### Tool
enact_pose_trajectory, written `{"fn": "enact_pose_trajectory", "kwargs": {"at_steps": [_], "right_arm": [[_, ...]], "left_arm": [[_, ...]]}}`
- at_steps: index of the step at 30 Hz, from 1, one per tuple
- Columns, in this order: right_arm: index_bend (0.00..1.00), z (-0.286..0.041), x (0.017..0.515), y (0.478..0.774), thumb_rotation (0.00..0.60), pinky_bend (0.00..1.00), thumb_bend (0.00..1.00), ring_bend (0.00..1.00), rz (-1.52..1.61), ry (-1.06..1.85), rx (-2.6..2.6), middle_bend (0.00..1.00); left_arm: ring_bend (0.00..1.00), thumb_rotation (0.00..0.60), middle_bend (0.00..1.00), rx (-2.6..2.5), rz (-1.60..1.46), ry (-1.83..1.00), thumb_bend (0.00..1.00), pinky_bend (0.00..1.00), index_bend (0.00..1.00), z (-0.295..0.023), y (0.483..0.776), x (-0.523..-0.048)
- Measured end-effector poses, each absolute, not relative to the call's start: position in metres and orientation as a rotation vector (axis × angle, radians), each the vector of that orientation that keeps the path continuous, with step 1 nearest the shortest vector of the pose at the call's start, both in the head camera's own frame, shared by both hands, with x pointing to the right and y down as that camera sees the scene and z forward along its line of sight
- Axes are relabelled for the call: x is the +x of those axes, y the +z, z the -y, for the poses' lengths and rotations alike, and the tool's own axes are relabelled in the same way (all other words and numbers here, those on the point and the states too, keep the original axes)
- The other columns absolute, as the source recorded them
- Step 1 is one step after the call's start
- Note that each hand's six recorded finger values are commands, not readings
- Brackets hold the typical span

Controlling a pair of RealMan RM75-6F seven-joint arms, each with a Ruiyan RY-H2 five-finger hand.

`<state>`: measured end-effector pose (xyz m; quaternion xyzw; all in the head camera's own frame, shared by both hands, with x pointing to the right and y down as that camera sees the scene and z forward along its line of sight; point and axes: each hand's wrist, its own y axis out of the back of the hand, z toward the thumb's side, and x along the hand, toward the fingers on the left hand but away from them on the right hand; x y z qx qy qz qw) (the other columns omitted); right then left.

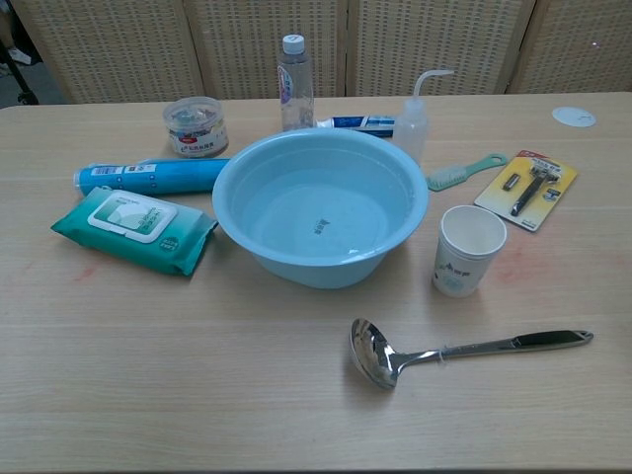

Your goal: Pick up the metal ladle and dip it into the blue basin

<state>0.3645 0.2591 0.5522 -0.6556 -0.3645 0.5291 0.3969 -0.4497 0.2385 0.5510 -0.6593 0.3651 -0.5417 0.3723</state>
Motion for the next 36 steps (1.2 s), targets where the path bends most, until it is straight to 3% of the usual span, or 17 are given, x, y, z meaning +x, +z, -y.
{"fn": "enact_pose_trajectory", "kwargs": {"at_steps": [2,4,7,9,15,27,29,33,36], "right_arm": [[0.00,-0.262,0.362,0.561,0.600,0.92,0.00,0.72,0.902,1.325,-1.701,0.75],[0.00,-0.266,0.361,0.569,0.600,0.99,0.00,0.80,0.878,1.327,-1.737,0.82],[0.07,-0.271,0.354,0.581,0.600,1.00,0.00,0.87,0.834,1.335,-1.800,0.89],[0.16,-0.276,0.348,0.588,0.600,1.00,0.00,0.87,0.805,1.337,-1.847,0.90],[0.26,-0.284,0.326,0.606,0.600,1.00,0.00,0.88,0.701,1.314,-1.976,0.92],[0.34,-0.282,0.264,0.658,0.600,1.00,0.01,0.89,0.512,1.318,-2.090,0.94],[0.35,-0.279,0.255,0.667,0.600,1.00,0.04,0.89,0.497,1.329,-2.075,0.94],[0.35,-0.274,0.239,0.681,0.600,1.00,0.21,0.89,0.490,1.358,-2.048,0.94],[0.36,-0.270,0.231,0.686,0.600,1.00,0.26,0.89,0.492,1.372,-2.025,0.94]], "left_arm": [[0.00,0.600,0.00,-1.689,-0.939,-1.390,0.00,0.00,0.00,-0.238,0.551,-0.450],[0.00,0.600,0.00,-1.686,-0.942,-1.392,0.00,0.00,0.00,-0.238,0.551,-0.451],[0.00,0.600,0.00,-1.685,-0.941,-1.399,0.00,0.00,0.00,-0.237,0.552,-0.451],[0.00,0.600,0.00,-1.686,-0.939,-1.406,0.00,0.00,0.00,-0.237,0.554,-0.452],[0.00,0.600,0.00,-1.689,-0.933,-1.416,0.00,0.00,0.00,-0.236,0.556,-0.452],[0.00,0.600,0.00,-1.697,-0.954,-1.420,0.00,0.00,0.00,-0.232,0.555,-0.456],[0.00,0.600,0.00,-1.699,-0.958,-1.419,0.00,0.00,0.00,-0.232,0.555,-0.457],[0.00,0.600,0.00,-1.699,-0.967,-1.417,0.00,0.00,0.00,-0.231,0.553,-0.458],[0.00,0.600,0.00,-1.700,-0.973,-1.416,0.00,0.00,0.00,-0.230,0.553,-0.459]]}}
